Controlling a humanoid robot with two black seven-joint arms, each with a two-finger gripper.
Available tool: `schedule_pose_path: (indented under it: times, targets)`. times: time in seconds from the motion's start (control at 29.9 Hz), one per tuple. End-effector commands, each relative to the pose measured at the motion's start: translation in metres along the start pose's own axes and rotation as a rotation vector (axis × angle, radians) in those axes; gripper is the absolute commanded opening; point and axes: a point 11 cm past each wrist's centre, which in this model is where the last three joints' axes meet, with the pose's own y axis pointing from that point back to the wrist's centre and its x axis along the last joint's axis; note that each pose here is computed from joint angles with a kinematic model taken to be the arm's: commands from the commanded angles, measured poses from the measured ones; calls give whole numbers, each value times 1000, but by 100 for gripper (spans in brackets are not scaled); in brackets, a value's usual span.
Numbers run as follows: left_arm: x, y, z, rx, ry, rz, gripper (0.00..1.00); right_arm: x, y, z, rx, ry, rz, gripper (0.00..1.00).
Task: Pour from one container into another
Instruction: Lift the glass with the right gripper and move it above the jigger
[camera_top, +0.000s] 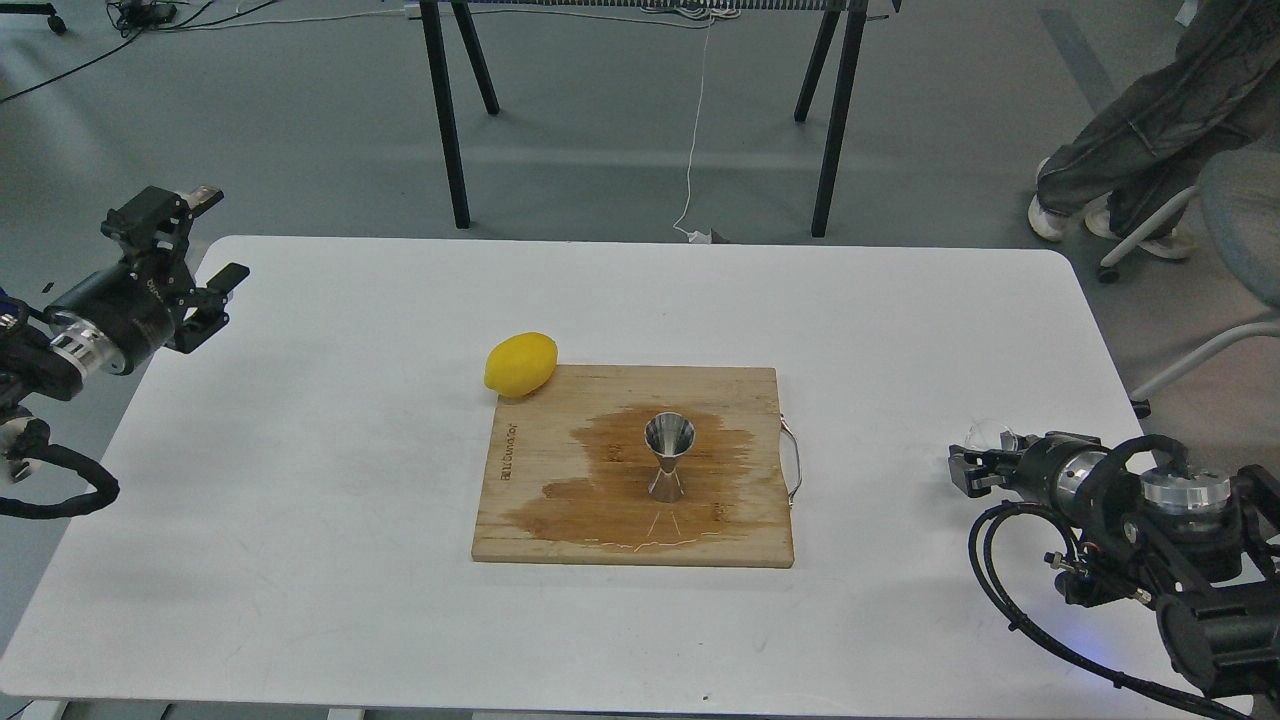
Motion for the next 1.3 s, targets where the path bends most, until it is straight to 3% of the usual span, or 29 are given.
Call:
schedule_pose_path:
  times: [0.0, 0.3, 0.6, 0.77, 1.04, 1.27]
  targets:
    - [0, 0, 0, -1, 0, 1, 97, 3, -2, 3, -6, 13, 11, 30]
    - [0, 0, 0, -1, 0, 1, 97, -11, 1, 8, -16, 32, -24, 27]
    - [-8, -5, -4, -2, 15, -14, 97, -155, 43, 19, 35, 309, -309, 26]
    - [-12, -7, -4, -5, 21, -19, 97, -219, 61, 99, -37, 697, -386, 26]
    - [-14, -9, -5, -5, 25, -24, 97, -232, 91, 178, -95, 1143, -449, 26]
    - [-14, -8, -6, -4, 25, -24, 97, -196, 94, 208, -170, 1374, -407, 26]
